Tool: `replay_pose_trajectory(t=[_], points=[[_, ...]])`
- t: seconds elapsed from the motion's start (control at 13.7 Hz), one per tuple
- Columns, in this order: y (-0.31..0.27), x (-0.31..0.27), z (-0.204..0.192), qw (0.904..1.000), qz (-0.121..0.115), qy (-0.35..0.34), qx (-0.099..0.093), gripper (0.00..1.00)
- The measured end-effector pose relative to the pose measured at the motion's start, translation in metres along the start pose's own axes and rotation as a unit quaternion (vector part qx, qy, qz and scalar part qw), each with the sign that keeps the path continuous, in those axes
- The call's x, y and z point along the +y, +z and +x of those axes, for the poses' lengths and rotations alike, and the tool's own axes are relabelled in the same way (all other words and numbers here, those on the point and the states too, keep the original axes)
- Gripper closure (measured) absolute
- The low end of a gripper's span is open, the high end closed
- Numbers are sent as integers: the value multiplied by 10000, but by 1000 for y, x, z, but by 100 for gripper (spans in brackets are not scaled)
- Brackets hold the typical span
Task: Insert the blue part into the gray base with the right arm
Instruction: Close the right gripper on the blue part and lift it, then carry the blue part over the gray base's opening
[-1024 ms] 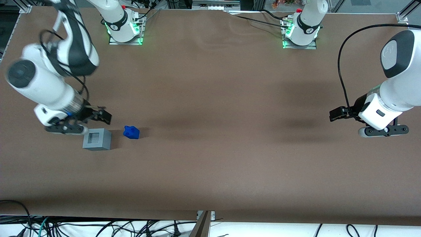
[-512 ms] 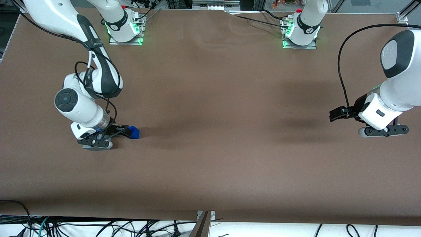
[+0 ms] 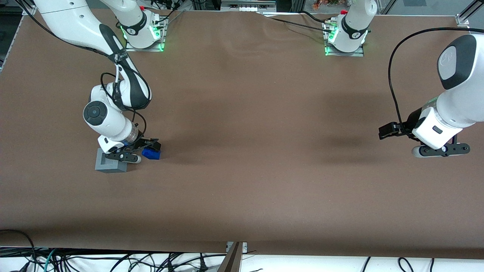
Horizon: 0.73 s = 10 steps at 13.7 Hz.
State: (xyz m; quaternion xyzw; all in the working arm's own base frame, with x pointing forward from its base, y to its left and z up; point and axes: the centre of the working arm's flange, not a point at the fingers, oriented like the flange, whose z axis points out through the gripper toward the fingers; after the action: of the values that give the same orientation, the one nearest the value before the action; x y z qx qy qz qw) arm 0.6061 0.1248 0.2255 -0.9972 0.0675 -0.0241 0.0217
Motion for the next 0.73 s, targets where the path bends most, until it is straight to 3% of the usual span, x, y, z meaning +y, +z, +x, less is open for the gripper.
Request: replay_pose_trajectory(t=[0.07,0.37,0.59,0.73], points=[[1,0,-1,10000,1,2,-6,3],[0,-3,-2,10000,14,6,-4,47],[-17,-5,4,10000,-16,-28,-52,49],[-67,-10,19,9989,-160,-177,-397,49]])
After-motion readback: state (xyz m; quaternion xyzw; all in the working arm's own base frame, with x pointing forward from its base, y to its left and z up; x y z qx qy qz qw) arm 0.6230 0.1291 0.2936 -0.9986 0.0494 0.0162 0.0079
